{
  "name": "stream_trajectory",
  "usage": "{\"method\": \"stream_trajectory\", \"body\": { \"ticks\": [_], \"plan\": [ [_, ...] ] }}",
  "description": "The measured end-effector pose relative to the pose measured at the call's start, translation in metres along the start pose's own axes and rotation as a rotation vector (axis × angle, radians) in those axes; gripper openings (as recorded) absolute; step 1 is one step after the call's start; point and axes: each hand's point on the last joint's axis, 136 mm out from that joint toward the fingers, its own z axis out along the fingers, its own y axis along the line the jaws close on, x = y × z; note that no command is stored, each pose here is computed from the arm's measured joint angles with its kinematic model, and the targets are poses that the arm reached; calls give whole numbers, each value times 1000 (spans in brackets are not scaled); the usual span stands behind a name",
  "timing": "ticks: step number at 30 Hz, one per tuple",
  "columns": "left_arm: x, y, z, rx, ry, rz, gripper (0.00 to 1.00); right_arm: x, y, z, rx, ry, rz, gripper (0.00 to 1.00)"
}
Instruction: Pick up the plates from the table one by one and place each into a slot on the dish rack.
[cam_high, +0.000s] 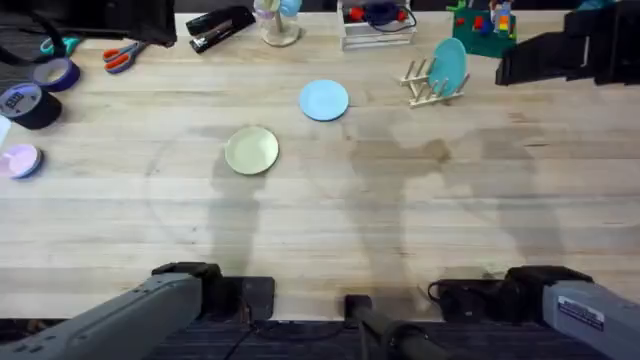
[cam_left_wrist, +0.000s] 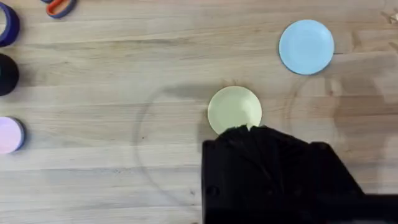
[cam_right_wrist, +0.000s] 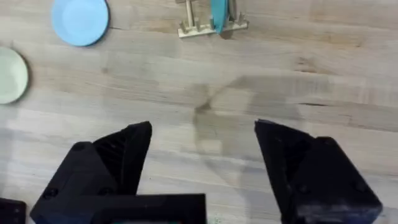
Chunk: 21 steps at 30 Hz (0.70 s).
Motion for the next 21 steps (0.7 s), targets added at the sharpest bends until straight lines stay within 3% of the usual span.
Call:
{"method": "stream_trajectory", "body": {
  "ticks": [21],
  "plan": [
    [2, 0, 0, 1, 10, 0, 41, 0, 0, 0, 0, -1, 0, 995]
  ]
}}
